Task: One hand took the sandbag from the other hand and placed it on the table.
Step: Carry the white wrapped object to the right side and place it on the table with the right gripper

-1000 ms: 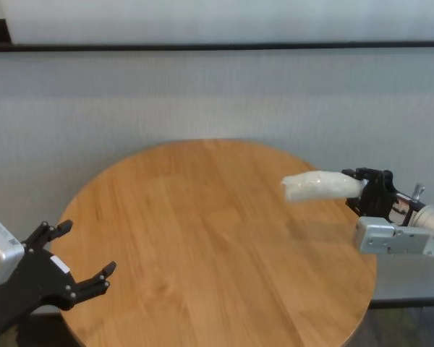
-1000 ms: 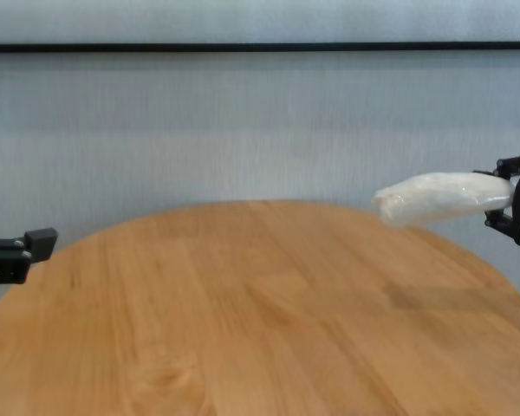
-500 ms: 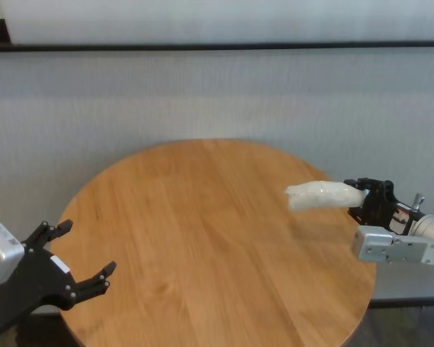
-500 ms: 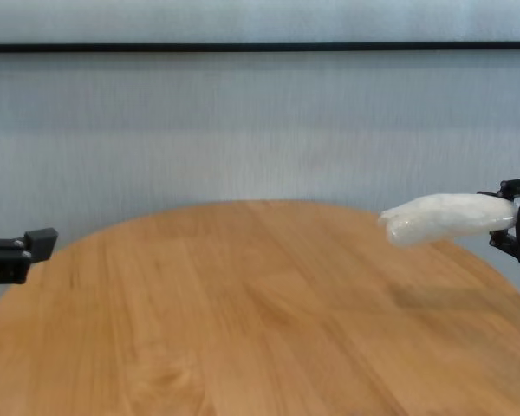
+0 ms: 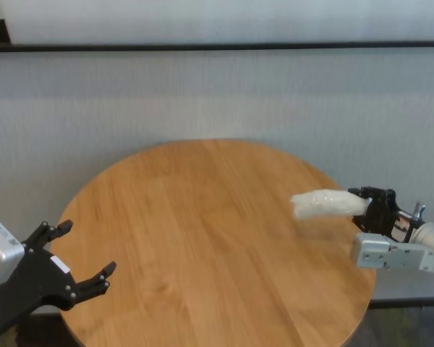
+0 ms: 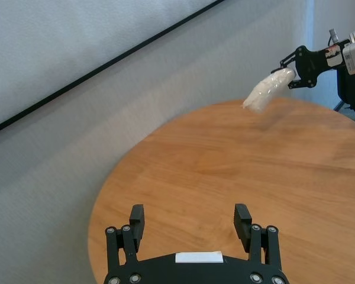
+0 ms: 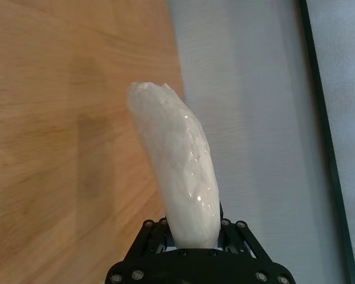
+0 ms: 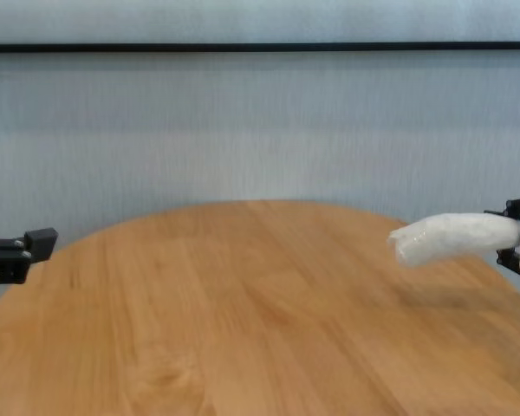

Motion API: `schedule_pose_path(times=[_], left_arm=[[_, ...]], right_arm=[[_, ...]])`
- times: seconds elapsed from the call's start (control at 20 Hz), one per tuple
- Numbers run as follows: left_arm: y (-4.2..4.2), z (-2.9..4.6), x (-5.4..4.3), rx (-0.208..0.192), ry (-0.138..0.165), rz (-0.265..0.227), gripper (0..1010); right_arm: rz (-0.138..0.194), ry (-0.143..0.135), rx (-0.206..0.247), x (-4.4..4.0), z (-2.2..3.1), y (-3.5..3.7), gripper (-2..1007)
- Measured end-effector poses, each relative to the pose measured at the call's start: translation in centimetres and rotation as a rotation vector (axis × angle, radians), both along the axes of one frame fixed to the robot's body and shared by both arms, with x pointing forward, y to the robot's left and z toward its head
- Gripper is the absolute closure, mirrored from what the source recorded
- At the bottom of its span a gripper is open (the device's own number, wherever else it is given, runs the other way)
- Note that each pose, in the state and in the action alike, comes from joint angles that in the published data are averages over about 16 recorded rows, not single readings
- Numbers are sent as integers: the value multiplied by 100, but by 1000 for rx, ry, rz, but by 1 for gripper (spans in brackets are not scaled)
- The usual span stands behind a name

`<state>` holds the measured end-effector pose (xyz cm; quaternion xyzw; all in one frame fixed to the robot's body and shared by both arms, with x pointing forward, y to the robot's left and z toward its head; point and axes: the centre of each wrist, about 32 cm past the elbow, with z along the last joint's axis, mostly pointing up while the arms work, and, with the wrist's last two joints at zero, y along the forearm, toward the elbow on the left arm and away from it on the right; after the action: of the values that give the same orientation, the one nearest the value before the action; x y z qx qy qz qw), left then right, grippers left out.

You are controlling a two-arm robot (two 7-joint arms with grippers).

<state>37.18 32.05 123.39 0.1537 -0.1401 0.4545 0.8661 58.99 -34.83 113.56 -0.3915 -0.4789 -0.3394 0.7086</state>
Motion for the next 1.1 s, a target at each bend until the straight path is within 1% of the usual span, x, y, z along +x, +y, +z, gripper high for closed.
schedule_pose_path(times=[0.35,0.55,0.8,1.1], left_arm=[[0,0,0,0,0,0,10],[0,0,0,0,0,0,10],[0,0,0,0,0,0,10],[0,0,0,0,0,0,10]], right_arm=[[-9,16,-9,-12,-107,19,699],[-13,23,-14,-15,-156,28,699],[-17,26,-25,-11,-192,38,699],[-22,27,-42,-5,-212,57,699]])
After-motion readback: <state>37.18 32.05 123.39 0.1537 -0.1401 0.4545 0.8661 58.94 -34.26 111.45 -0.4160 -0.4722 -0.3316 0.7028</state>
